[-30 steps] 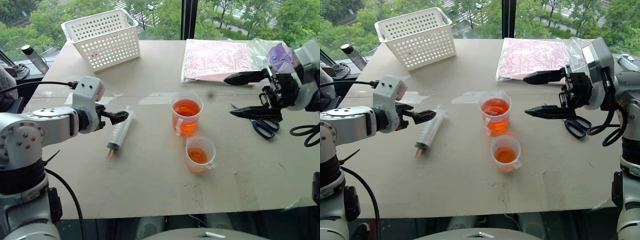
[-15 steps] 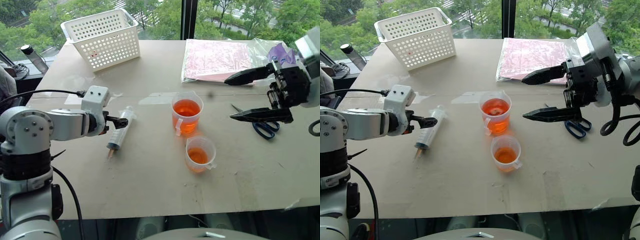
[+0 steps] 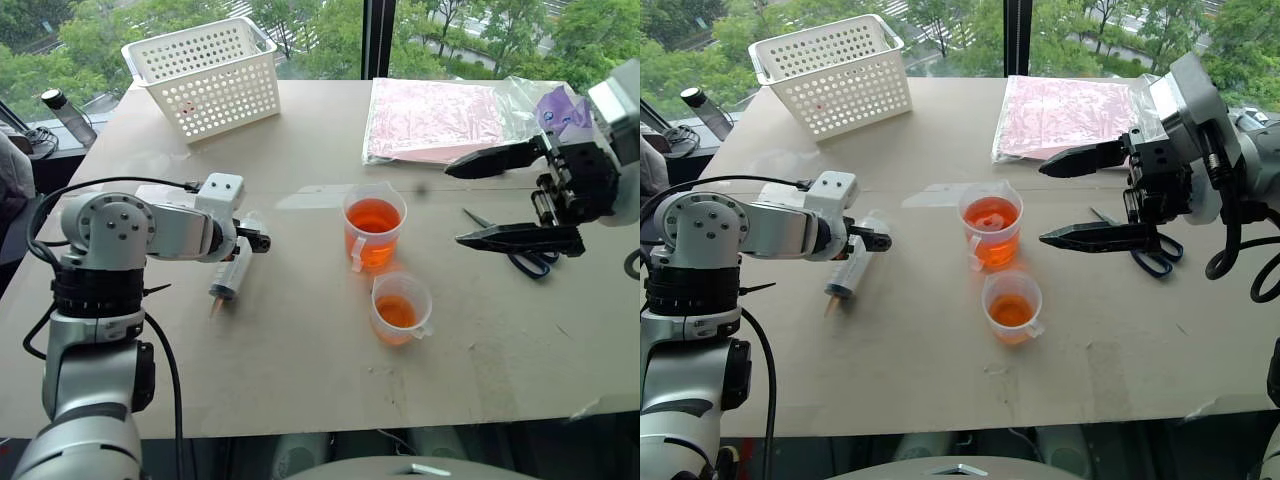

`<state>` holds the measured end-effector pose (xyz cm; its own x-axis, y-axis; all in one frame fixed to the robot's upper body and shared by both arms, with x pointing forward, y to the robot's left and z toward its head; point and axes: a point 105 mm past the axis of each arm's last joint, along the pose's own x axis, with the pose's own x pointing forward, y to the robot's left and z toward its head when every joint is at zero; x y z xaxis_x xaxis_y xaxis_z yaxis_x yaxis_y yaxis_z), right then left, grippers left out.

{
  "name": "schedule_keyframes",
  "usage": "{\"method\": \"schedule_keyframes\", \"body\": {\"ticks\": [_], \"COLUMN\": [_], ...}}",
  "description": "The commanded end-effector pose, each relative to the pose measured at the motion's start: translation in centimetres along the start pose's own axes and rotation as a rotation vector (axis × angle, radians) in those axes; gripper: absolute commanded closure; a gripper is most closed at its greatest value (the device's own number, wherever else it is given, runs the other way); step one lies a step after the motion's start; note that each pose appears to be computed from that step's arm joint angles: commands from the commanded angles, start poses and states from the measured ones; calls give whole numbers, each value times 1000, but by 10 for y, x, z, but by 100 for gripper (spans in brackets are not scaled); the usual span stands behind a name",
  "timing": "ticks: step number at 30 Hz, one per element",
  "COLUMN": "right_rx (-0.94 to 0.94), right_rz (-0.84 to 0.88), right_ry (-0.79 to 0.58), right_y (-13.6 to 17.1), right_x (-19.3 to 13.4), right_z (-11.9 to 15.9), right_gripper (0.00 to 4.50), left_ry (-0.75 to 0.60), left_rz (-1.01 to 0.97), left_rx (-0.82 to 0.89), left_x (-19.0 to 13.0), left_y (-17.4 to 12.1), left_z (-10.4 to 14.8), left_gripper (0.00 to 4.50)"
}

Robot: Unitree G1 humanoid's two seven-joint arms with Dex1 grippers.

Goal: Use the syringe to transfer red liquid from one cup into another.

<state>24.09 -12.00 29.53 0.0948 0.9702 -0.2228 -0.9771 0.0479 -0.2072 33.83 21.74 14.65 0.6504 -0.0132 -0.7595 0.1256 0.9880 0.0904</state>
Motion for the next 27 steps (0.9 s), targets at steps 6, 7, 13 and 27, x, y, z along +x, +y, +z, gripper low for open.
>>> {"method": "schedule_keyframes", "body": {"ticks": [6, 7, 13, 27], "right_rx": [-49, -48, -49, -40], "right_rz": [-22, -23, -28, -43], "right_ry": [-27, -27, -24, -41], "right_y": [5, 5, 7, 0], "right_x": [-4, -4, -4, -5], "right_z": [5, 4, 2, 4], "right_gripper": [12, 12, 0, 0], "left_ry": [16, 26, 56, -718], "left_rz": [46, 50, 48, -100], "left_rx": [-32, -28, -9, 45], "left_x": [5, 7, 12, -92], "left_y": [11, 11, 11, 14], "left_z": [3, 2, -4, 107], "left_gripper": [0, 0, 272, 309]}}
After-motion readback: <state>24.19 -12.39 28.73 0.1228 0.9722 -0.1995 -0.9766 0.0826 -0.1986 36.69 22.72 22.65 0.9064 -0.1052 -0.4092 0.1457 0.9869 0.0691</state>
